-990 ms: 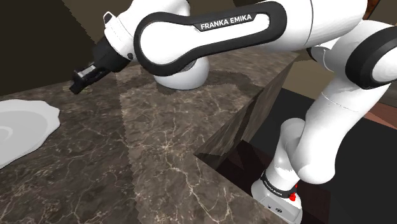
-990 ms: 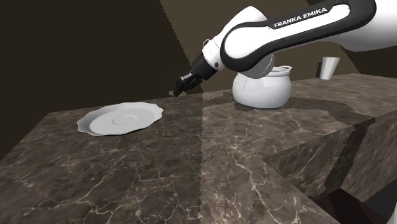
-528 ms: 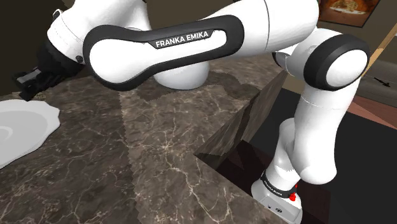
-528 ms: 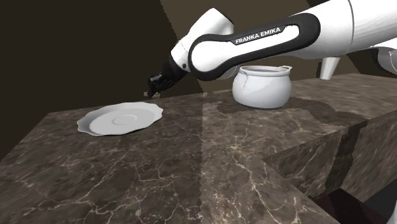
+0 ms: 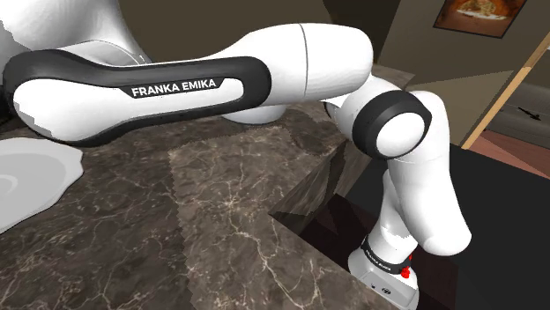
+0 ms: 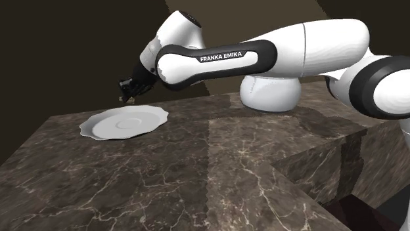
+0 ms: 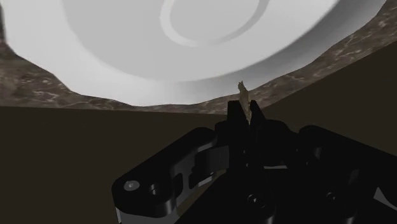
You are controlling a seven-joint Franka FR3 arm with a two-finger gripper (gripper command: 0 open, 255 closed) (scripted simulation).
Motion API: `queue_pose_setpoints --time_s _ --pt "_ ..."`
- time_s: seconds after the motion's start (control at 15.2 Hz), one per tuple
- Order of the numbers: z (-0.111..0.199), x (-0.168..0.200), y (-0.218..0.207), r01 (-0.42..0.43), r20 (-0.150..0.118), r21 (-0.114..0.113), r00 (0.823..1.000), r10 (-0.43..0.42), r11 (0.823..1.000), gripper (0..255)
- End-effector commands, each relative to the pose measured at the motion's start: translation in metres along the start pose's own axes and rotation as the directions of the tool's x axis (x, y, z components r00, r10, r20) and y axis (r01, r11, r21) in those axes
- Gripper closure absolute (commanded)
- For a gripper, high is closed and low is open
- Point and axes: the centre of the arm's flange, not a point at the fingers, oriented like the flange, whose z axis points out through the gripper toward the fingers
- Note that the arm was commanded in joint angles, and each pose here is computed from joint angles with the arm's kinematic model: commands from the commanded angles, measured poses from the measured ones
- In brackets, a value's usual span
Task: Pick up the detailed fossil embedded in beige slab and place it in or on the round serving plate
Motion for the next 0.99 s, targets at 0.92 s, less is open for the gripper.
queue_pose_setpoints --time_s 0.92 --pt "0.056 -0.032 0.002 -0.001 -0.001 -0.002 1.0 0.001 1.0 255"
